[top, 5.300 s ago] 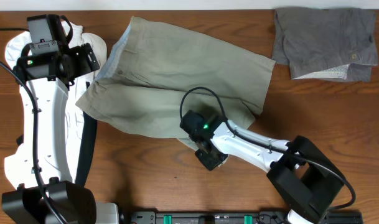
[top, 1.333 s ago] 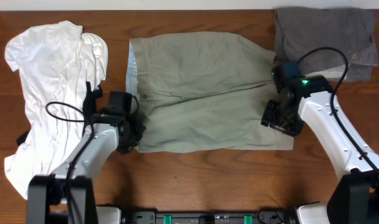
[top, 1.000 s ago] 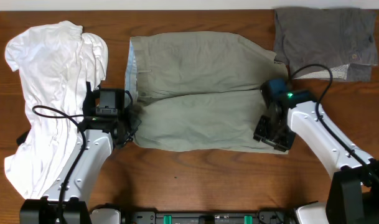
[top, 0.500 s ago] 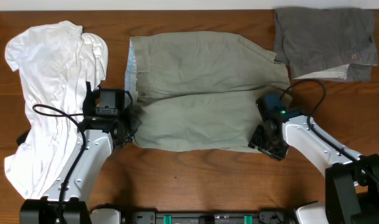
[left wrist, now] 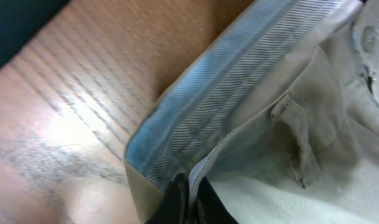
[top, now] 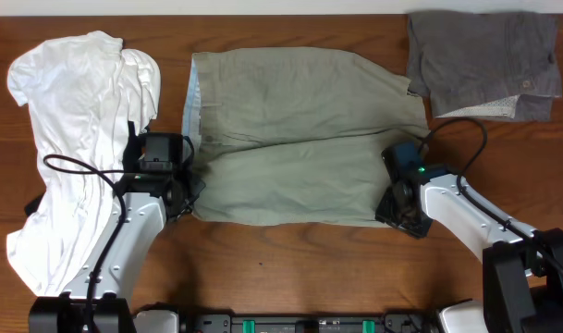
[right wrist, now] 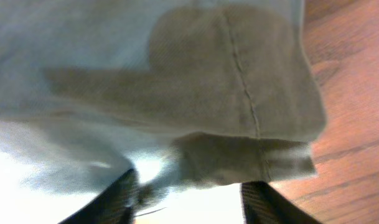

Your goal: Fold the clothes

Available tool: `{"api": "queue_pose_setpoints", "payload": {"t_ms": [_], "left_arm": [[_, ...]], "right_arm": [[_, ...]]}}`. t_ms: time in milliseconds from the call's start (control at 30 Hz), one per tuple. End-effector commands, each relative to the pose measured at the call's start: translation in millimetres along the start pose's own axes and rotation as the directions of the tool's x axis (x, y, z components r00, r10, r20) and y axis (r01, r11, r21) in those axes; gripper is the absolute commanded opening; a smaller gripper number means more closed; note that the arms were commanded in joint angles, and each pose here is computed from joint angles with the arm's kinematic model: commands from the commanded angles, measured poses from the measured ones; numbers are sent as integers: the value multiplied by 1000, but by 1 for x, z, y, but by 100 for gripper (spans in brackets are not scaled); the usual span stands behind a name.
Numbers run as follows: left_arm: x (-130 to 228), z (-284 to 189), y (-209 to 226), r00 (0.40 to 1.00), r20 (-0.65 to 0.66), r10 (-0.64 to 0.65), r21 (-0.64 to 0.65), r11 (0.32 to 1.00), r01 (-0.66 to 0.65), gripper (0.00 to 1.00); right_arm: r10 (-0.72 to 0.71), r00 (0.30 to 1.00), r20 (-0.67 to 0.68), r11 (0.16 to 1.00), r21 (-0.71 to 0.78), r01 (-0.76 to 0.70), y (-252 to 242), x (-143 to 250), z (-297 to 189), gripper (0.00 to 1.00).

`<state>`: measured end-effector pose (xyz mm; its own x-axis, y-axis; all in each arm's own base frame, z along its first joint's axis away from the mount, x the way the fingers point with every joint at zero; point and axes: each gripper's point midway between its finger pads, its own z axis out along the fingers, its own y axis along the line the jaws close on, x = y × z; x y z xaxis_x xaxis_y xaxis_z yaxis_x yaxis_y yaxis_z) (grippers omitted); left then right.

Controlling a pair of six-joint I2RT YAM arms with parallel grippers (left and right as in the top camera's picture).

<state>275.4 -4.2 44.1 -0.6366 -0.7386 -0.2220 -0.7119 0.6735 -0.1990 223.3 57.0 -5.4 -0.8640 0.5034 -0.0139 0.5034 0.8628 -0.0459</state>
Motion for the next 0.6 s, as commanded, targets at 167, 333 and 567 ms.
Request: {"api": "queue_pose_setpoints", "payload": {"t_ms": [167,333,567], "left_arm": [[-17,-5,5,997,69,29,-38,999,-26,6],[-25,-22,8,995,90,36,-29,999,-34,6],[-41,-75,14,976,215,-32,79,997,15,6]], "right_arm": [[10,1000,-17,1000,22,-10,-8,5,9,1],[14,1000,16,1000,-12,-13,-1,-4,-10,1],[3,991,136,994,-104,12,-4,-33,-74,1]]}}
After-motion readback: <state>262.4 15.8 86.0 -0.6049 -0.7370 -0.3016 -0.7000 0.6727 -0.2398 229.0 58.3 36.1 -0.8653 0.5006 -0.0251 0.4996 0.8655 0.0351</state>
